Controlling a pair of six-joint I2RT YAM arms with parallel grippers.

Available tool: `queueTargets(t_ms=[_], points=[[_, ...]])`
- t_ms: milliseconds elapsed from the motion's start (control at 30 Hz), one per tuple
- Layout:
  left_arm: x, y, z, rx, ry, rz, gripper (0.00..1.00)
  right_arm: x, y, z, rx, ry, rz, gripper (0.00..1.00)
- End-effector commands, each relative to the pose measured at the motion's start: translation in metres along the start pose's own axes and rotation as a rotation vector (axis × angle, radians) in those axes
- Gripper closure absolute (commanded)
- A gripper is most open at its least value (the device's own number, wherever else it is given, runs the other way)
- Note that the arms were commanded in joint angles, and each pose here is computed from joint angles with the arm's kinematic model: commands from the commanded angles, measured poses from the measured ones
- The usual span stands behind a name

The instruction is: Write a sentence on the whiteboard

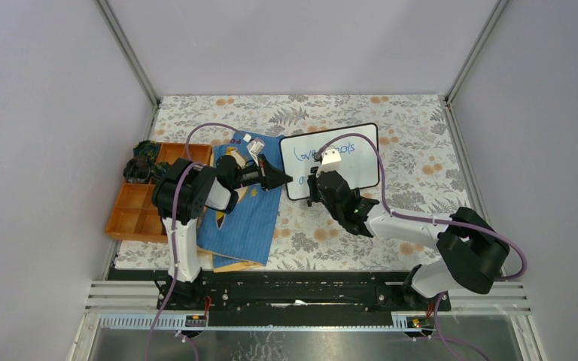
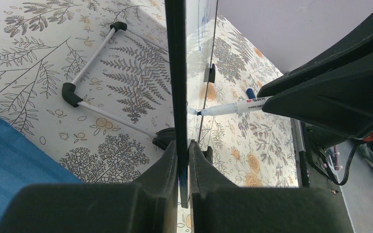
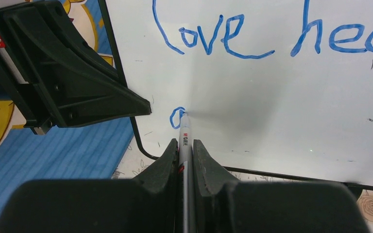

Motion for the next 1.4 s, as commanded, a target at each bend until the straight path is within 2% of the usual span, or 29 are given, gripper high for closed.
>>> queueTargets(t_ms=[0,533,1033,1367], points=[[0.037,0.011,-0.007,-0.101,0.113,-0.073,1.00,-0.006,-0.012,-0.001,0.047,-0.027,0.015,1.00],[0.037,0.011,-0.007,-0.100,0.113,-0.073,1.00,-0.002,-0.012,-0.004,0.031,0.002,0.017,1.00],[0.036,0.011,-0.007,-0.100,0.113,-0.073,1.00,-0.050,0.002,-0.024,-0.021,-0.119,0.077,1.00],[0.037,0.011,-0.007,-0.098,0.115,-0.072,1.00,-0.055,0.007,-0.013,-0.042,-0.115,0.090,1.00]])
Point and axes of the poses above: each gripper's point midway between its finger pads, its own z axis out along the fingers, its own y axis along the line the jaws close on, x = y × z, the point moved 8 cm from there along -z, back along the fingers, and after that the axes turned 14 degrees about z, right-handed, at the moved point
